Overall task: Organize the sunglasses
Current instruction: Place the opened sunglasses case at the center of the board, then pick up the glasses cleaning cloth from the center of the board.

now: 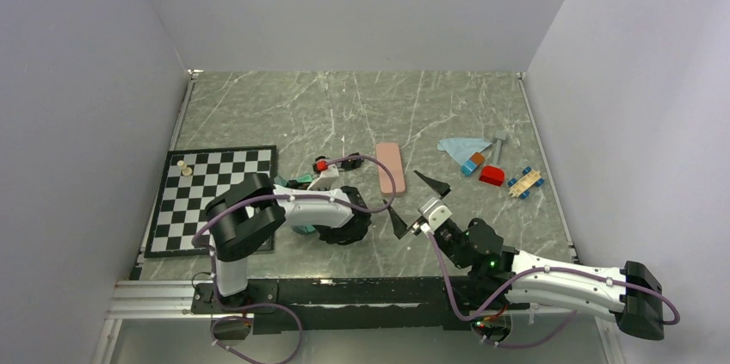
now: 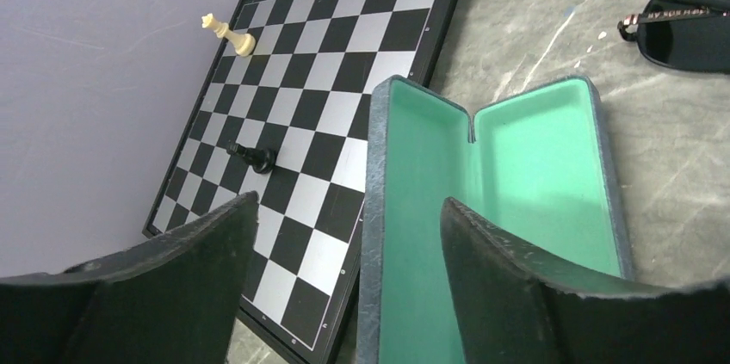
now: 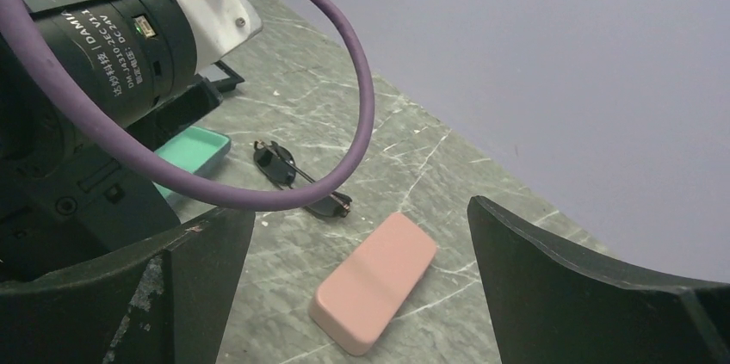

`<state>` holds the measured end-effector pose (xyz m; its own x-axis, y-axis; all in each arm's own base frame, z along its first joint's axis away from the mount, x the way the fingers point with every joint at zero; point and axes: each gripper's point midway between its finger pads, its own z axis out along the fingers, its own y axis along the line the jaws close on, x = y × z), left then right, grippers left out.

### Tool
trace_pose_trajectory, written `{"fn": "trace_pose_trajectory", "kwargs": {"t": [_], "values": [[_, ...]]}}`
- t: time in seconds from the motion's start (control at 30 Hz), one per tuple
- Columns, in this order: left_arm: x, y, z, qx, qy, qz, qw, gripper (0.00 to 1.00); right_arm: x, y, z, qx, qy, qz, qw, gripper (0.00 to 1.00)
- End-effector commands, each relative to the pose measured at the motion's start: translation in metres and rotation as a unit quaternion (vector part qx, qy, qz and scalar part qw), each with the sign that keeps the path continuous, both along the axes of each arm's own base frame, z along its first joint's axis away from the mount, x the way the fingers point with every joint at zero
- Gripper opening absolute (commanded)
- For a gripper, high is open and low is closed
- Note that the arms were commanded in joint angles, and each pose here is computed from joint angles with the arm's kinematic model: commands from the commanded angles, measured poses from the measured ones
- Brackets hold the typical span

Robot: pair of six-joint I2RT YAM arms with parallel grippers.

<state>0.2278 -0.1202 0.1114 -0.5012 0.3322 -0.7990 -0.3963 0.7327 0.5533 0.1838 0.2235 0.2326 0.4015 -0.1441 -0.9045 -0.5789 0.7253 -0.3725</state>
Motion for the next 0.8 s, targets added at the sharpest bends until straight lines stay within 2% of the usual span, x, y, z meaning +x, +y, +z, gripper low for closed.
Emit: {"fn": "trace_pose_trajectory", "kwargs": {"t": [0.0,0.1,0.2,0.3,0.37,0.47,0.5,0.53,0.63,0.7,0.77], "values": [[0.001,-0.005,0.018,-0.011,-0.02,-0.016,1.0,0.87,-0.001,0.0,0.018,0.032,0.002,0.002,0.999,1.0],[0.0,-0.008,0.034,-0.047,-0.036,-0.021,0.998,0.98,-0.002,-0.001,0.02,0.038,0.012,0.003,0.999,1.0],[0.002,-0.021,0.054,-0.096,-0.044,-0.048,0.993,0.99,0.0,-0.003,0.024,0.05,0.025,-0.006,0.998,1.0],[0.007,-0.051,0.065,-0.167,-0.007,-0.115,0.979,0.99,0.004,-0.006,0.025,0.061,0.043,-0.021,0.997,1.0],[0.013,-0.083,0.065,-0.255,0.034,-0.196,0.946,0.99,0.005,-0.007,0.027,0.069,0.052,-0.026,0.996,1.0],[0.017,-0.109,0.078,-0.417,0.059,-0.311,0.852,0.99,0.011,-0.014,0.028,0.1,0.088,-0.055,0.99,1.0],[0.018,-0.104,0.084,-0.45,0.049,-0.318,0.833,0.99,0.014,-0.017,0.027,0.113,0.107,-0.069,0.985,1.0],[0.02,-0.094,0.087,-0.468,0.037,-0.313,0.825,0.99,0.017,-0.018,0.026,0.123,0.126,-0.081,0.981,1.0],[0.018,-0.052,0.078,-0.491,0.037,-0.232,0.839,0.99,0.021,-0.015,0.019,0.12,0.169,-0.099,0.973,1.0],[0.012,-0.026,0.059,-0.494,0.062,-0.169,0.851,0.99,0.023,-0.009,0.017,0.106,0.18,-0.101,0.973,1.0],[0.006,-0.007,0.036,-0.499,0.083,-0.122,0.854,0.99,0.025,-0.004,0.016,0.101,0.186,-0.102,0.972,1.0]]}}
